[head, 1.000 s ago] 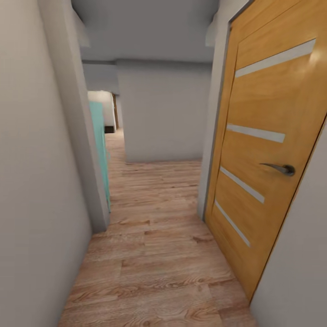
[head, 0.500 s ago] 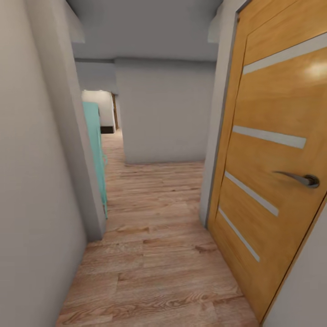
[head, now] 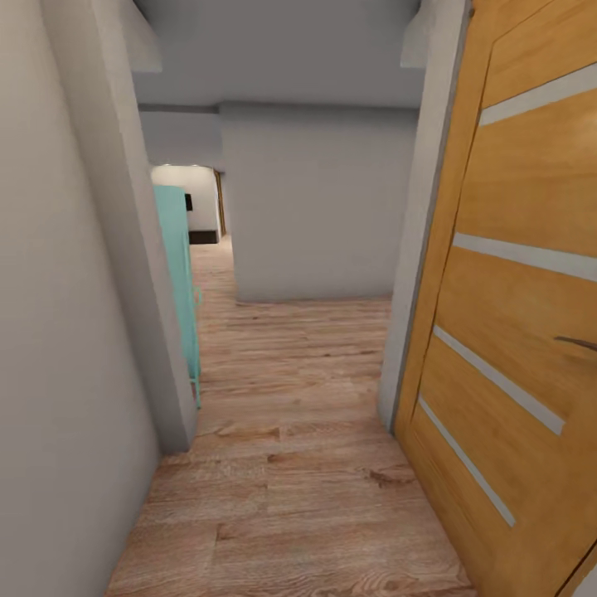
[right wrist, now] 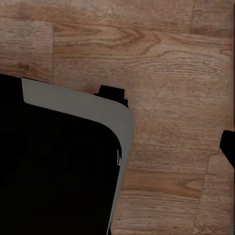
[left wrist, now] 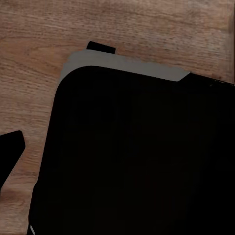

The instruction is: Move the two storage containers from the living room to the garage. In the garage, place one container on the floor and stack the other container on top of it (either order is fine).

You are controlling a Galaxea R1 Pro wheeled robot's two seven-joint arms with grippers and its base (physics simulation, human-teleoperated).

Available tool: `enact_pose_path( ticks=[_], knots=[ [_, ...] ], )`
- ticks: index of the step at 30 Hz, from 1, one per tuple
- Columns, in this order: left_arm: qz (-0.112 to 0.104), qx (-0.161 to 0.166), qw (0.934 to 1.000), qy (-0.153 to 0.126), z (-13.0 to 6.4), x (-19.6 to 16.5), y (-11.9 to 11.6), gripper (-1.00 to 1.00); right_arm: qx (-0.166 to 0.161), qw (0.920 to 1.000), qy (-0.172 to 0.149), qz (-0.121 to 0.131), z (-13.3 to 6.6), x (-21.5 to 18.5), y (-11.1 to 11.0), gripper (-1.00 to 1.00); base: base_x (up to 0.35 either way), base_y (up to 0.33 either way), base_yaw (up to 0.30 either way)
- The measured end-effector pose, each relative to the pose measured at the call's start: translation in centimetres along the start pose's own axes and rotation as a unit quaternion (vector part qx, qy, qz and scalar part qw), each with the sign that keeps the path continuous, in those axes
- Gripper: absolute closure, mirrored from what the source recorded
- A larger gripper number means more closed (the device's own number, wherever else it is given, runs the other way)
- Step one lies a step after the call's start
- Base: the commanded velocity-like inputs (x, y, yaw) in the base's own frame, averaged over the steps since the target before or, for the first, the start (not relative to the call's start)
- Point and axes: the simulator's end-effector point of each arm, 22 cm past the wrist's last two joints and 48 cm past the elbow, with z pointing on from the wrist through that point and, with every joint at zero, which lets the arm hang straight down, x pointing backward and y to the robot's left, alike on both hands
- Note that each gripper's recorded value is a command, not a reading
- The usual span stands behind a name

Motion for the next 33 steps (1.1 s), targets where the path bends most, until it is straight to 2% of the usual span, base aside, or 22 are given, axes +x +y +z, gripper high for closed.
enact_pose_path(
  ticks=[13, 21, 33],
  knots=[
    [0.0, 0.0, 1.0, 0.001, 0.0, 0.04, 0.0, -1.0, 0.0, 1.0, 0.0, -0.001, 0.0, 0.0, 0.0, -1.0, 0.324, 0.0, 0.001],
    [0.0, 0.0, 1.0, 0.001, 0.0, 0.08, 0.01, -1.0, 0.0, 1.0, -0.003, -0.001, 0.0, -0.11, -0.01, -1.0, 0.324, 0.0, 0.127],
    [0.0, 0.0, 1.0, 0.001, 0.0, 0.05, 0.01, -1.0, 0.001, 1.0, -0.005, -0.002, 0.0, -0.21, -0.02, -1.0, 0.324, 0.0, 0.004]
  ],
)
